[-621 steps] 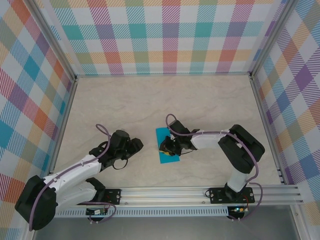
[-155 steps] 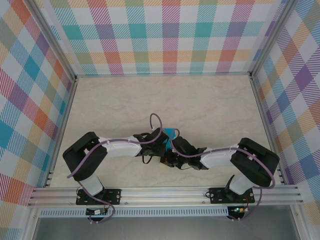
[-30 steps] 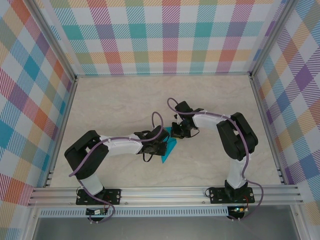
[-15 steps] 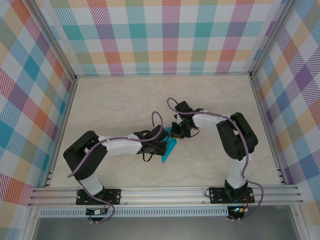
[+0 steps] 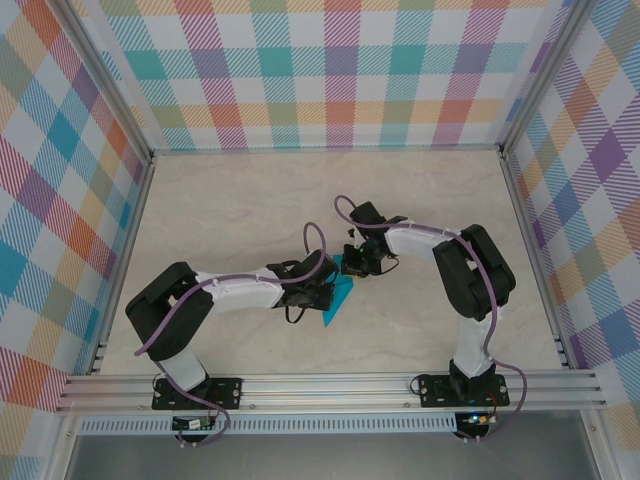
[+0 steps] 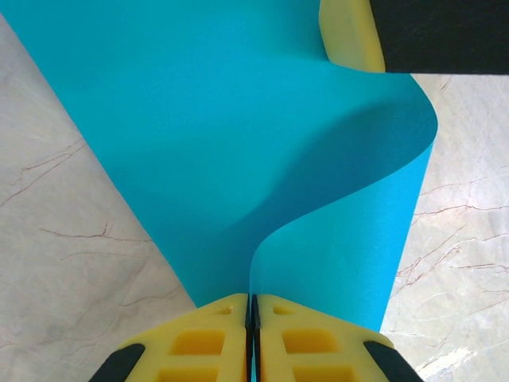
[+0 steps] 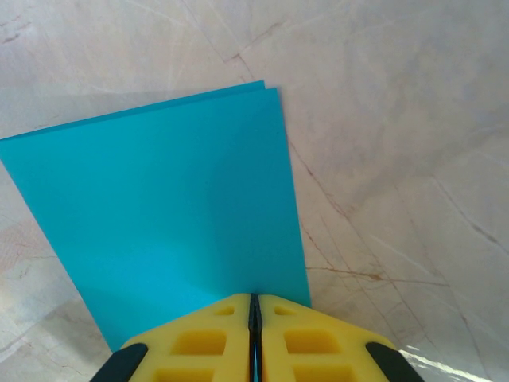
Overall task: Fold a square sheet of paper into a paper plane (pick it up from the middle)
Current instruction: Third fold the triangle at the center of the table.
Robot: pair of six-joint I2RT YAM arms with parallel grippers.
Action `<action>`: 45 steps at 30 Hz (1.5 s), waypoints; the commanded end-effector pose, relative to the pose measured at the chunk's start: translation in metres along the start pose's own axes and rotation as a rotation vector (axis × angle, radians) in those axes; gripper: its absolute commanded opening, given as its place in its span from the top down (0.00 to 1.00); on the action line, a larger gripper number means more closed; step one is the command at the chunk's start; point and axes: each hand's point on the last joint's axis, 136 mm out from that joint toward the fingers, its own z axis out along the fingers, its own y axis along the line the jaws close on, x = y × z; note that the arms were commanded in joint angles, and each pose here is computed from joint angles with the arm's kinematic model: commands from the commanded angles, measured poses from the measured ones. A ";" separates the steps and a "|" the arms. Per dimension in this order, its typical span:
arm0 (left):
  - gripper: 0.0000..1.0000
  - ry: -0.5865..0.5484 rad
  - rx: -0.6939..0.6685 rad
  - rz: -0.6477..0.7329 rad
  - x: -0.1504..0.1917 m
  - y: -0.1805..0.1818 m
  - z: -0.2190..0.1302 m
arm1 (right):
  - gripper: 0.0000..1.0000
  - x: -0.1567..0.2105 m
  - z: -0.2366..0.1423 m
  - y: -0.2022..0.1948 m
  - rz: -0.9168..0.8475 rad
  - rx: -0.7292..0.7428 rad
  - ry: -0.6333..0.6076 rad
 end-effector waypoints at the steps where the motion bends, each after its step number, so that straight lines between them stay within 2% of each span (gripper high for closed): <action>1: 0.90 -0.021 0.011 0.023 -0.006 -0.003 -0.006 | 0.90 0.015 0.014 -0.018 0.024 0.065 0.068; 23: 0.90 0.027 -0.005 0.034 0.002 -0.002 0.009 | 0.88 0.017 0.013 -0.015 0.040 0.044 0.069; 27: 0.90 0.038 -0.014 0.035 0.006 0.001 0.008 | 0.86 0.009 -0.005 -0.004 0.029 0.029 0.028; 35: 0.90 0.050 -0.022 0.026 0.013 0.006 0.011 | 0.72 -0.006 -0.075 0.013 0.083 -0.099 -0.170; 38: 0.90 0.048 -0.025 0.025 0.013 0.007 0.012 | 0.78 0.009 -0.078 0.025 0.117 -0.237 -0.169; 40: 0.90 0.048 -0.024 0.026 0.012 0.006 0.012 | 0.90 0.023 -0.069 0.030 0.165 -0.340 -0.144; 42: 0.90 0.051 -0.023 0.023 0.013 0.006 0.013 | 0.97 0.036 -0.059 0.030 0.201 -0.389 -0.121; 45: 0.90 0.053 -0.020 0.019 0.015 0.006 0.013 | 0.99 0.052 -0.050 0.034 0.203 -0.432 -0.101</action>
